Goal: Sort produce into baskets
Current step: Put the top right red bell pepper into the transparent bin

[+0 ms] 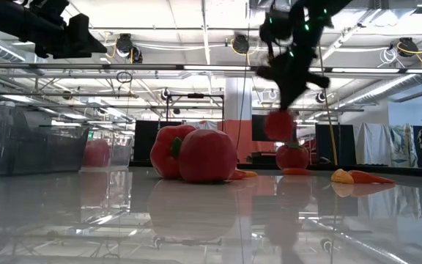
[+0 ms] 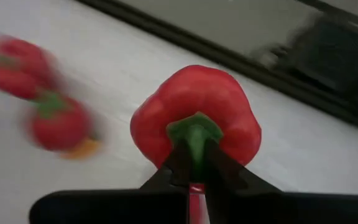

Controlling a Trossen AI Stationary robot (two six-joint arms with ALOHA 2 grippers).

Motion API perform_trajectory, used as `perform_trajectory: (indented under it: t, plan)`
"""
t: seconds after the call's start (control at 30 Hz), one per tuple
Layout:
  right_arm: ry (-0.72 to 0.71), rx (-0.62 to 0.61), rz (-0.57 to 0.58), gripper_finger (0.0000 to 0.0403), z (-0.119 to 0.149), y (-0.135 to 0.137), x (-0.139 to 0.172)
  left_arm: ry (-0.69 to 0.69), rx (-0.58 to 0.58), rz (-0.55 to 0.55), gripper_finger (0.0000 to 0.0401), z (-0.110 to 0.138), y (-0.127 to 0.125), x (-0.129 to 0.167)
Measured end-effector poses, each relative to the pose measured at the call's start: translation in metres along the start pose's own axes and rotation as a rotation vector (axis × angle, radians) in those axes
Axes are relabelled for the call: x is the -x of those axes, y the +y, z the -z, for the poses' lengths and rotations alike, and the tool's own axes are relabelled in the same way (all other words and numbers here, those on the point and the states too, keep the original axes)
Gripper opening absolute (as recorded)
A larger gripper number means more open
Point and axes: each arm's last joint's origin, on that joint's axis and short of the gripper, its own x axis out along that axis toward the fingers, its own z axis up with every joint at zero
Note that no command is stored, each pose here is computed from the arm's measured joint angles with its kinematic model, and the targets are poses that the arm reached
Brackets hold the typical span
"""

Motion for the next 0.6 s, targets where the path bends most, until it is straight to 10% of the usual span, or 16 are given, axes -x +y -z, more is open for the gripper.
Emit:
perform_trajectory:
  t: [0.6]
  plan:
    - [-0.453, 0.074, -0.758, 0.0013, -0.021, 0.141, -0.04, 0.001, -0.001, -0.001, 0.0308, 0.0, 0.0, 0.0]
